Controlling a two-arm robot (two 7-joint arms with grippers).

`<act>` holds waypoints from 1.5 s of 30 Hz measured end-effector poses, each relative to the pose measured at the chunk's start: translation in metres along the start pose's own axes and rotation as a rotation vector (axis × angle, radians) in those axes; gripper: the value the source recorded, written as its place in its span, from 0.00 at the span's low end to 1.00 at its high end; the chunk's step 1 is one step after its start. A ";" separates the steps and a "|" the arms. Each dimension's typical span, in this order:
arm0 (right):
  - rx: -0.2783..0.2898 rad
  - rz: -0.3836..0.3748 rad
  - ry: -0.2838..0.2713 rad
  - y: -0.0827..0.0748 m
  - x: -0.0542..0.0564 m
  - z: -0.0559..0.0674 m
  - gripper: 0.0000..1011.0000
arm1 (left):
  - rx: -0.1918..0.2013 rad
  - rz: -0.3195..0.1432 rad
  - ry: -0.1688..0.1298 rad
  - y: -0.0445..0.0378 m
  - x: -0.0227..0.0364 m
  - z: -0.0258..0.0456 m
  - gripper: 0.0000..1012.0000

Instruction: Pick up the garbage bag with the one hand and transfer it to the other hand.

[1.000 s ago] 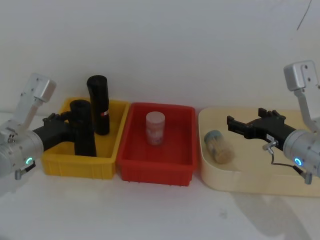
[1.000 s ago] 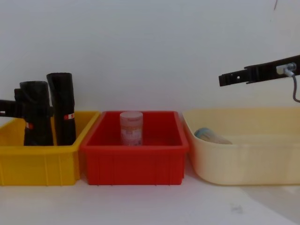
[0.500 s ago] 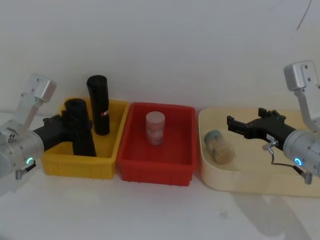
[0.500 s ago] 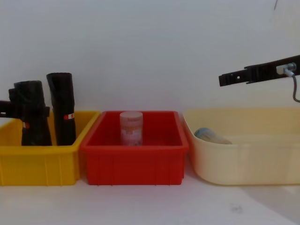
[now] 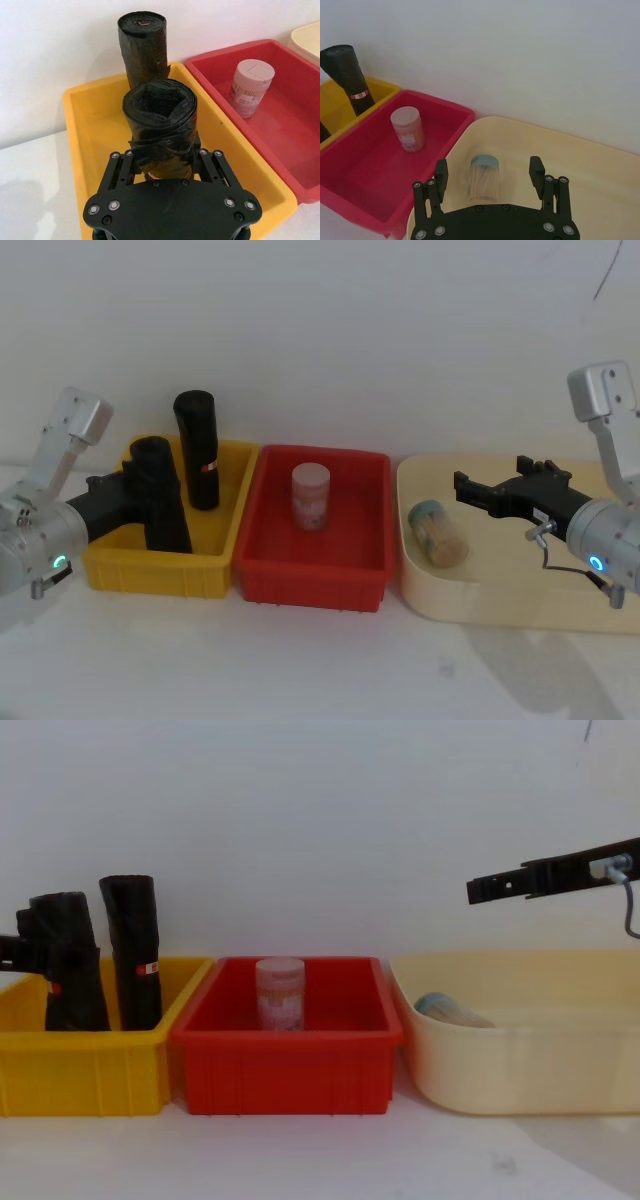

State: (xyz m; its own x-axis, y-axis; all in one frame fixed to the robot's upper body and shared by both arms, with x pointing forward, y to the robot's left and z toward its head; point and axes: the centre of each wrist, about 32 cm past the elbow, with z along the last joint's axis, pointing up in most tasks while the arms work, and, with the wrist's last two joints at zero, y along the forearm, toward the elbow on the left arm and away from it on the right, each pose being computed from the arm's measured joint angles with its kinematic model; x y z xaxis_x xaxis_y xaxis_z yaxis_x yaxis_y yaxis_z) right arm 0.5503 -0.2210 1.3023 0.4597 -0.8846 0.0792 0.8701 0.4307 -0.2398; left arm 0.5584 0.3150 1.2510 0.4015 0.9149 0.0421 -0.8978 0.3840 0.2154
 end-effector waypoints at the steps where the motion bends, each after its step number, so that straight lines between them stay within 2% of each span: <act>1: 0.000 0.000 0.000 0.000 0.000 0.000 0.99 | 0.000 0.000 0.000 0.0000 0.0000 0.0000 0.49; 12: 0.000 0.000 0.000 0.000 0.000 0.000 0.99 | -0.003 0.000 -0.003 -0.0004 0.0000 0.0002 0.44; 19: 0.000 0.000 0.000 0.000 0.000 0.000 0.99 | -0.032 -0.005 -0.029 -0.0009 -0.0011 0.0032 0.40; 25: 0.000 0.000 0.000 0.000 0.000 0.000 0.99 | -0.070 -0.020 -0.068 0.0012 -0.0013 0.0104 0.40; 29: 0.000 0.000 0.000 0.000 0.000 0.000 0.99 | -0.107 -0.040 -0.099 0.0039 -0.0004 0.0179 0.40; 35: 0.000 0.000 0.000 0.000 0.000 0.000 0.99 | -0.139 -0.068 -0.125 0.0053 -0.0001 0.0257 0.40; 42: 0.000 0.000 0.000 0.000 0.000 0.000 0.99 | -0.179 -0.123 -0.153 0.0014 -0.0030 0.0389 0.40; 45: 0.000 0.000 0.000 0.000 0.000 0.000 0.99 | -0.186 -0.140 -0.155 -0.0016 -0.0038 0.0420 0.40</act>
State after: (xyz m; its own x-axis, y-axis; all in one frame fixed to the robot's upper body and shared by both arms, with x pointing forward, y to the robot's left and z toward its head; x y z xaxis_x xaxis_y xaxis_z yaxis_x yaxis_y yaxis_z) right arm 0.5503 -0.2210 1.3022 0.4596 -0.8846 0.0793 0.8701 0.4306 -0.2399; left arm 0.5659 0.3057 1.2915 0.5337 0.8270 0.1770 -0.8439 0.5345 0.0473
